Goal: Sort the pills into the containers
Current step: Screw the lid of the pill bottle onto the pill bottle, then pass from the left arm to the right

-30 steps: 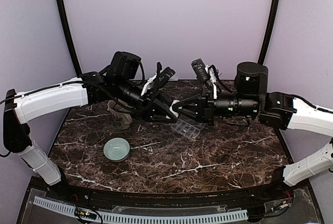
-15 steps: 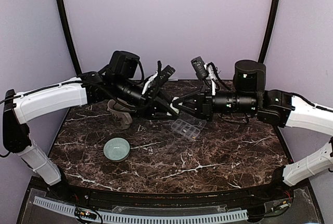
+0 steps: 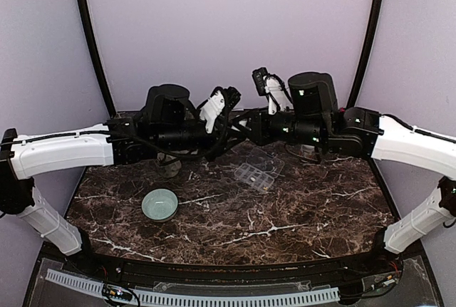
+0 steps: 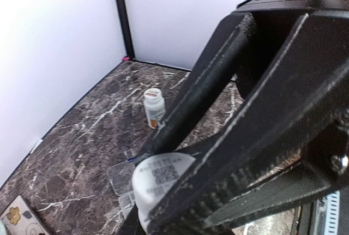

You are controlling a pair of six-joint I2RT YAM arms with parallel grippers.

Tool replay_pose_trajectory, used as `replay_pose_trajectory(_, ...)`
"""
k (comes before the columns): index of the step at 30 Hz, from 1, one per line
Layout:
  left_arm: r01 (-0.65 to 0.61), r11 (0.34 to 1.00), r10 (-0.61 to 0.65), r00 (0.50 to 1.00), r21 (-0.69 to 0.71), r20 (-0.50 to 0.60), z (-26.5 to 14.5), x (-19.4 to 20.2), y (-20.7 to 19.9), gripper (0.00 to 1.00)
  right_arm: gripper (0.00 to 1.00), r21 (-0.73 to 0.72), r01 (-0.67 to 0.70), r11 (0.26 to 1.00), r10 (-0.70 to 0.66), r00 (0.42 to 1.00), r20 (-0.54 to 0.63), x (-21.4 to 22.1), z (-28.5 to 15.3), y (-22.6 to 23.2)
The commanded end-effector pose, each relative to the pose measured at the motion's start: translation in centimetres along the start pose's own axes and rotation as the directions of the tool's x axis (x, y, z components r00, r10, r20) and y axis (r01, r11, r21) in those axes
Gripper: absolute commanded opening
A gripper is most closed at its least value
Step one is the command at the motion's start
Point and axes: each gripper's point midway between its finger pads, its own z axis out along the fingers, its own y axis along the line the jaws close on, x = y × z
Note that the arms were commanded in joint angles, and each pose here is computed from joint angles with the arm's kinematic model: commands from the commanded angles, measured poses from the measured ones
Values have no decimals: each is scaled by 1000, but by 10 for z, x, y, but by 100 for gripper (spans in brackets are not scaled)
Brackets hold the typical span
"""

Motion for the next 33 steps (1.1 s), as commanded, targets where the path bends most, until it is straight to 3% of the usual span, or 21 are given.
replay_pose_trajectory(1,-8,988,40,977,-152,207,-8,-54,6,0,0,76,-40,996,39,999,9,5,20,3)
replay_pose_trajectory(3,-5,989,36,978,-151,205,-7,-52,6,0,6,84,-45,995,44,999,13,6,24,2)
replay_pose_trajectory(8,-23,997,36,984,-76,175,-4,-44,-7,0,38,-12,-30,999,31,995,95,-9,10,15)
replay_pose_trajectory(10,-26,998,35,987,-59,158,-4,-40,-10,0,44,-49,-8,999,15,991,136,-17,-1,20)
replay_pose_trajectory(16,-14,1000,14,994,-2,109,-7,-26,-12,0,48,-115,50,992,-27,982,189,-29,-31,29)
replay_pose_trajectory(22,35,989,-49,994,140,95,-17,-21,-10,0,49,-173,79,982,-47,983,178,-24,-49,35)
replay_pose_trajectory(33,-19,901,-5,999,432,54,-24,-14,-46,0,49,-213,95,973,-64,987,148,-22,-55,37)
